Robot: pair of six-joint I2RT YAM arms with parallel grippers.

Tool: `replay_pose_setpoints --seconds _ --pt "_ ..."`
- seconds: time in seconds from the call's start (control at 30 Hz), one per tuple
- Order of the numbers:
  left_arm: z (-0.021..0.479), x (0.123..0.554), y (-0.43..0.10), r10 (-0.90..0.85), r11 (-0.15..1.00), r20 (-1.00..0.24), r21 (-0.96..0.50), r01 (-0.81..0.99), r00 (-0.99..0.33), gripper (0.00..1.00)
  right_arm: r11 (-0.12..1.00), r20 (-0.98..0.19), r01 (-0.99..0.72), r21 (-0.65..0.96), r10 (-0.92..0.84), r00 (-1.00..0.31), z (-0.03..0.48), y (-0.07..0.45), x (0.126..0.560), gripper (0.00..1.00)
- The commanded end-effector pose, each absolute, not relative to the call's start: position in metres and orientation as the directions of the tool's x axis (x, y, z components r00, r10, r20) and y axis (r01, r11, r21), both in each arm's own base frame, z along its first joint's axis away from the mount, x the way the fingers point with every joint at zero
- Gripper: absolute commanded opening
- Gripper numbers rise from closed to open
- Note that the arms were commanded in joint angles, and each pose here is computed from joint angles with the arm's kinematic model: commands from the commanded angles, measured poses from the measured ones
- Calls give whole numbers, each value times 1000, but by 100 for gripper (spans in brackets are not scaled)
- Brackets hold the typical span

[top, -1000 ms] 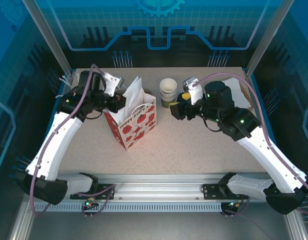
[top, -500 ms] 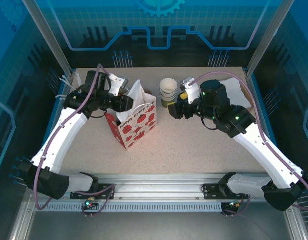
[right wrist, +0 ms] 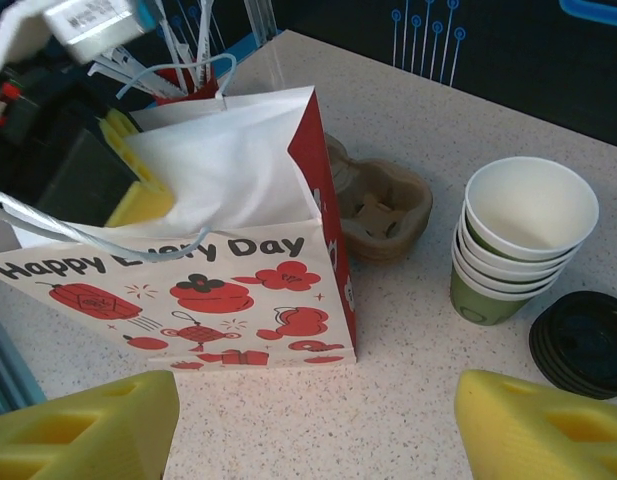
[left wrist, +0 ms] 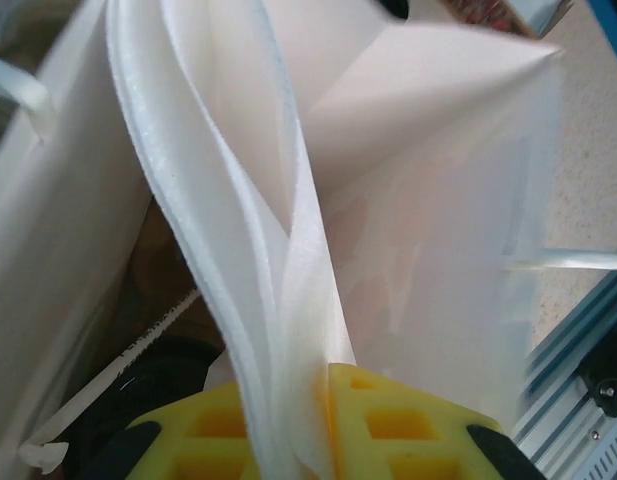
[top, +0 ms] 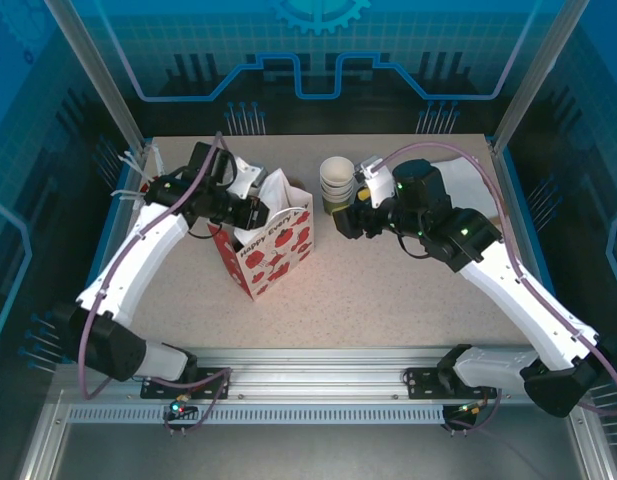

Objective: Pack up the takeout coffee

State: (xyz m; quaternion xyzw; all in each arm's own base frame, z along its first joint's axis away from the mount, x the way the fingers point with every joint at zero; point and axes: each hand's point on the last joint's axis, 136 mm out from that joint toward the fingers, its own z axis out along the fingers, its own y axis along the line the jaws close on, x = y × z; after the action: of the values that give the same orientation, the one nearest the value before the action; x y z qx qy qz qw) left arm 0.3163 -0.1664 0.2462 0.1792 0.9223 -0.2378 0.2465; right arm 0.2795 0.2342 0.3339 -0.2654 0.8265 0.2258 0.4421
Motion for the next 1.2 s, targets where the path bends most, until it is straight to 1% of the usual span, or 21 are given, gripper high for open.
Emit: replay_pose_setpoints --seconds 0.0,0.1,0.23,0.43,0.53,0.67,0.83,1.0,1.1,1.17 --pt "244 311 -159 262 837 -506 -306 455 -822 16 757 -846 -634 155 -230 -482 329 234 282 75" --pt "252 312 -158 264 840 -520 -289 458 -812 21 760 -843 -631 154 -232 -486 327 233 283 75" --pt "277 315 -161 231 829 -593 -294 475 -771 41 760 -843 -631 155 -230 -485 328 233 282 75" --pt "304 316 -154 197 841 -671 -259 475 -715 54 763 -842 -629 150 -235 -485 327 231 281 75" --pt "311 316 -150 189 848 -688 -245 469 -701 58 764 -842 -628 149 -235 -485 327 231 282 75" --pt "311 311 -147 188 851 -683 -245 464 -706 54 766 -841 -625 147 -235 -487 326 230 283 75" --pt "289 307 -144 206 860 -629 -249 446 -749 45 766 -840 -625 151 -234 -489 325 231 284 75" --pt "272 305 -144 214 861 -581 -267 433 -785 27 764 -837 -626 156 -234 -495 323 232 284 75" --pt "263 305 -149 206 852 -560 -300 428 -802 22 764 -836 -626 157 -234 -496 322 233 284 75" --pt "256 307 -151 204 851 -539 -315 420 -818 21 762 -835 -627 160 -234 -498 321 233 284 75"
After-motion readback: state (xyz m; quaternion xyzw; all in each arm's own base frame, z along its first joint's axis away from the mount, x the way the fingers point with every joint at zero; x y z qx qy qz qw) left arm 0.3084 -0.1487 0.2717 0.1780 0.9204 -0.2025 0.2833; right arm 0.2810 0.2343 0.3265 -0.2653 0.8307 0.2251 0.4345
